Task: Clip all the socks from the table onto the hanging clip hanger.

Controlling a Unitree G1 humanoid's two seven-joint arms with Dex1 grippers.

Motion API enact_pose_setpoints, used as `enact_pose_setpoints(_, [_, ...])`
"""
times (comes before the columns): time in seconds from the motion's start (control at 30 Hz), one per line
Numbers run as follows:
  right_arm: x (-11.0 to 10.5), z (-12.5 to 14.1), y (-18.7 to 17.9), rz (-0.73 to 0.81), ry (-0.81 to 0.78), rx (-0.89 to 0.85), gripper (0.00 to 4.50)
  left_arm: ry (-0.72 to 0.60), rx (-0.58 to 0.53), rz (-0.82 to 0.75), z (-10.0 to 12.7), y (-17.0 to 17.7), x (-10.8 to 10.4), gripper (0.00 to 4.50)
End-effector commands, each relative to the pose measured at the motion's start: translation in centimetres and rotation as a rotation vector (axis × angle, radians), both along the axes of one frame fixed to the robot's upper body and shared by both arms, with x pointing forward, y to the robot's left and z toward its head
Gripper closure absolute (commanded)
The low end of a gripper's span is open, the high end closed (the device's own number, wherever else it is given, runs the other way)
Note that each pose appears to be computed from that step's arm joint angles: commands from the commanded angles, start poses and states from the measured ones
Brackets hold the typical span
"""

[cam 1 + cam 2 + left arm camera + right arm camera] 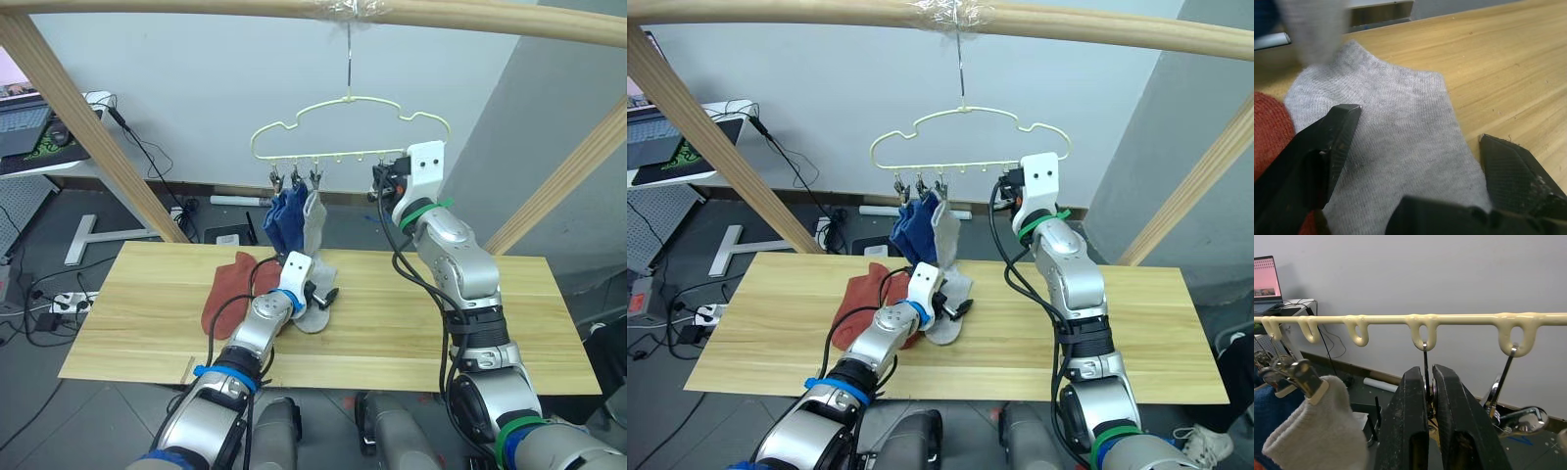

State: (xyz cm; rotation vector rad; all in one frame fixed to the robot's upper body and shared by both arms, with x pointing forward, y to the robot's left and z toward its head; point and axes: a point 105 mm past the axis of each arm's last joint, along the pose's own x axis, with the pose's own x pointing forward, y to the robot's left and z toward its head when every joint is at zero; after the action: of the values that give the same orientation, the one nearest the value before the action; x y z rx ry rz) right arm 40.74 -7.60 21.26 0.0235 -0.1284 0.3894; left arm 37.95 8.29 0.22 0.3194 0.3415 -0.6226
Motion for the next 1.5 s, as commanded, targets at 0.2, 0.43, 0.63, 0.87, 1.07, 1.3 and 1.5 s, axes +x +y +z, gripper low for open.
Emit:
enact_pose_setpoints(0.2, [-0.2, 1.4, -0.5, 0.0, -0.035, 0.023, 4.5, 0.086, -0.016, -0.035, -2.0, 0.2, -2.1, 2.21])
enact_pose_setpoints(0.43, [-0.7, 0.8, -0.8, 0.086, 0.01, -0.01, 4.5, 0.083, -0.181, -0.076, -0.2, -1.5, -3.8, 4.17])
enact_pose_setpoints(0.63, [-1.0, 0.1, -2.0, 0.132, 0.238, 0.195, 4.5, -0.179, -0.314, -0.185, 6.5, -3.1, -4.9, 4.48])
enact_pose_setpoints(0.87, [-0.9, 0.2, -3.6, 0.172, 0.493, 0.354, 4.5, -0.596, -0.269, -0.364, 13.8, -4.6, -8.0, 4.48])
enact_pose_setpoints(1.07, [-1.2, 0.5, -3.4, 0.202, 0.56, 0.406, 4.5, -0.703, -0.226, -0.398, 14.9, -5.4, -8.2, 4.48])
enact_pose_setpoints(1.3, [-1.8, 0.9, -3.2, 0.219, 0.595, 0.437, 4.5, -0.758, -0.212, -0.383, 15.4, -5.8, -7.1, 4.48])
enact_pose_setpoints(1.5, [-2.1, 1.4, -3.4, 0.216, 0.595, 0.44, 4.5, -0.766, -0.212, -0.358, 15.4, -5.5, -6.0, 4.48])
